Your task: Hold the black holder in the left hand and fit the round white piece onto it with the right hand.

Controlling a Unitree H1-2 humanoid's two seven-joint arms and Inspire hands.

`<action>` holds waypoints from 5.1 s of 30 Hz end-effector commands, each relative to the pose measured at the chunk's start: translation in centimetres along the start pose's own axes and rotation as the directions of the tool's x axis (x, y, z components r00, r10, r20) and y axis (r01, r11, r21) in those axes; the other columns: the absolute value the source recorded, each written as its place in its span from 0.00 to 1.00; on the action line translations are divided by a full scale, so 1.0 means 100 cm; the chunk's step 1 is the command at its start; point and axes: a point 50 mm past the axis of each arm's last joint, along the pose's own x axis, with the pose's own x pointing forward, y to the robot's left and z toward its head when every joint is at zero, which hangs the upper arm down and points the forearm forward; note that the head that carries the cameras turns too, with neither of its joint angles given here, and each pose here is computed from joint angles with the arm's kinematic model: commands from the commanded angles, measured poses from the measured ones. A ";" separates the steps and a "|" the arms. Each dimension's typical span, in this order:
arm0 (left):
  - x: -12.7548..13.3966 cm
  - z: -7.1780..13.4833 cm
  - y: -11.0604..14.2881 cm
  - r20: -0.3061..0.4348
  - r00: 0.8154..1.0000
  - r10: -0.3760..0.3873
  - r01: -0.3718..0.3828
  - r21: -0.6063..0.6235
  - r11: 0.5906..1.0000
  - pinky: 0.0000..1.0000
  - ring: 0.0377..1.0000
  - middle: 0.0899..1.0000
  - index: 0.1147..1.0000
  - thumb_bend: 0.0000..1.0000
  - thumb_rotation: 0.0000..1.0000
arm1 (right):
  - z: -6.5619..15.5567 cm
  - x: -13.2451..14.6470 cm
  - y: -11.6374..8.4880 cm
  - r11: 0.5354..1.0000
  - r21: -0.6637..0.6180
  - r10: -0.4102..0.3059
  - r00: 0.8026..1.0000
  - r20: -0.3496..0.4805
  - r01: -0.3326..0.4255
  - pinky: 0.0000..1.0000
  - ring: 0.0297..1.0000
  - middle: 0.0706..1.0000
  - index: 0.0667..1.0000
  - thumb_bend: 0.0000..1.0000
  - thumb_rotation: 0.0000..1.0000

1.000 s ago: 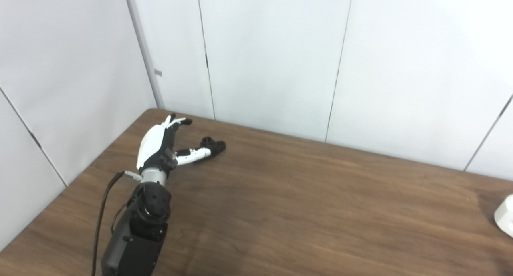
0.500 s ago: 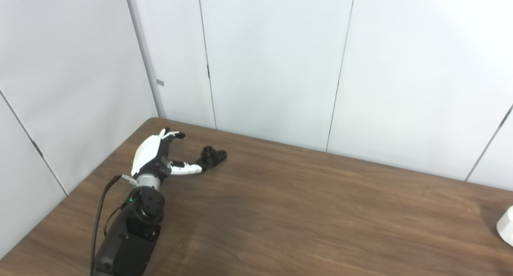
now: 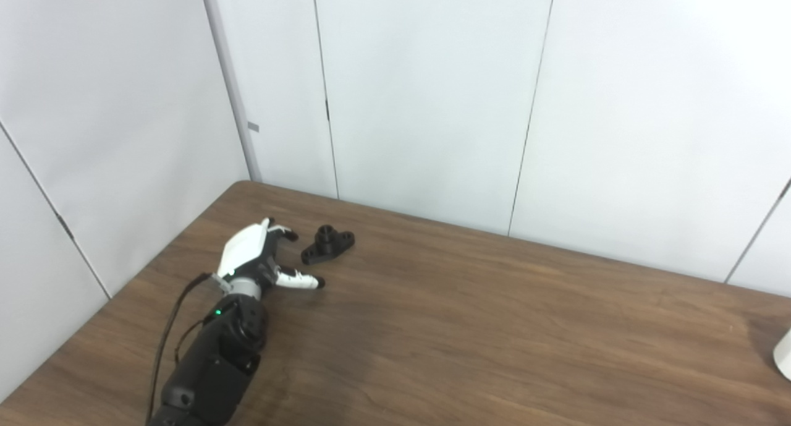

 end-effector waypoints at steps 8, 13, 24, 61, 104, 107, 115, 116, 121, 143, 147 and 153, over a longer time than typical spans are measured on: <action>0.015 0.009 0.009 0.021 0.996 0.087 -0.088 0.038 0.995 1.00 1.00 1.00 0.71 0.99 0.20 | -0.023 -0.034 0.018 0.997 0.080 -0.006 0.994 -0.110 0.015 0.93 0.94 0.93 0.91 0.67 0.59; 0.016 0.010 0.001 0.018 0.996 0.091 -0.092 0.046 0.995 1.00 1.00 1.00 0.70 1.00 0.22 | -0.021 -0.036 0.019 0.997 0.077 -0.007 0.995 -0.103 0.015 0.90 0.92 0.92 0.90 0.66 0.58; 0.022 0.014 -0.011 -0.006 0.999 0.047 -0.047 0.051 0.998 1.00 1.00 1.00 0.69 1.00 0.27 | -0.019 -0.044 0.021 0.997 0.077 -0.009 0.994 -0.110 0.017 0.80 0.86 0.86 0.84 0.66 0.56; 0.048 0.036 -0.040 0.054 0.999 -0.009 0.009 0.006 1.000 1.00 1.00 1.00 0.44 0.60 0.06 | -0.007 -0.057 0.026 0.996 0.084 -0.019 0.992 -0.128 0.030 0.49 0.68 0.72 0.68 1.00 0.64; -0.058 0.052 -0.077 0.334 0.939 -0.082 0.143 -0.161 0.976 1.00 1.00 0.93 0.41 0.52 0.04 | 0.001 -0.045 0.030 0.997 0.048 -0.062 0.994 -0.087 0.066 0.51 0.70 0.74 0.71 1.00 0.67; -0.074 0.058 -0.078 0.367 0.926 -0.082 0.163 -0.195 0.967 1.00 1.00 0.94 0.41 0.52 0.04 | 0.001 -0.043 0.032 0.996 0.053 -0.064 0.994 -0.085 0.069 0.51 0.71 0.75 0.71 1.00 0.66; -0.110 0.069 -0.082 0.448 0.888 -0.102 0.222 -0.223 0.949 1.00 1.00 0.94 0.41 0.52 0.04 | 0.007 -0.040 0.038 0.996 0.037 -0.076 0.995 -0.068 0.079 0.52 0.71 0.75 0.72 1.00 0.64; -0.114 0.070 -0.083 0.455 0.884 -0.104 0.227 -0.224 0.948 1.00 1.00 0.94 0.41 0.52 0.04 | 0.008 -0.040 0.039 0.996 0.035 -0.077 0.995 -0.067 0.080 0.53 0.72 0.76 0.72 1.00 0.64; -0.132 0.077 -0.089 0.498 0.860 -0.108 0.256 -0.239 0.937 1.00 1.00 0.93 0.41 0.52 0.04 | 0.015 -0.039 0.042 0.996 0.043 -0.071 0.996 -0.054 0.073 0.89 0.94 0.94 0.92 0.79 0.57; -0.160 0.094 -0.098 0.614 0.765 -0.194 0.332 -0.117 0.936 1.00 1.00 0.92 0.41 0.52 0.04 | 0.030 -0.023 0.031 0.991 -0.026 -0.135 0.991 -0.017 0.135 0.93 0.95 0.95 0.95 0.64 0.25; -0.160 0.095 -0.102 0.633 0.746 -0.207 0.337 -0.091 0.937 1.00 1.00 0.92 0.41 0.52 0.04 | 0.026 -0.016 0.016 0.985 -0.048 -0.166 0.986 -0.002 0.166 0.93 0.95 0.94 0.94 0.68 0.28; -0.160 0.093 -0.115 0.643 0.726 -0.244 0.356 -0.048 0.933 1.00 1.00 0.91 0.41 0.52 0.04 | 0.025 0.000 -0.008 0.975 -0.111 -0.190 0.982 0.019 0.191 0.95 0.97 0.96 0.95 0.74 0.33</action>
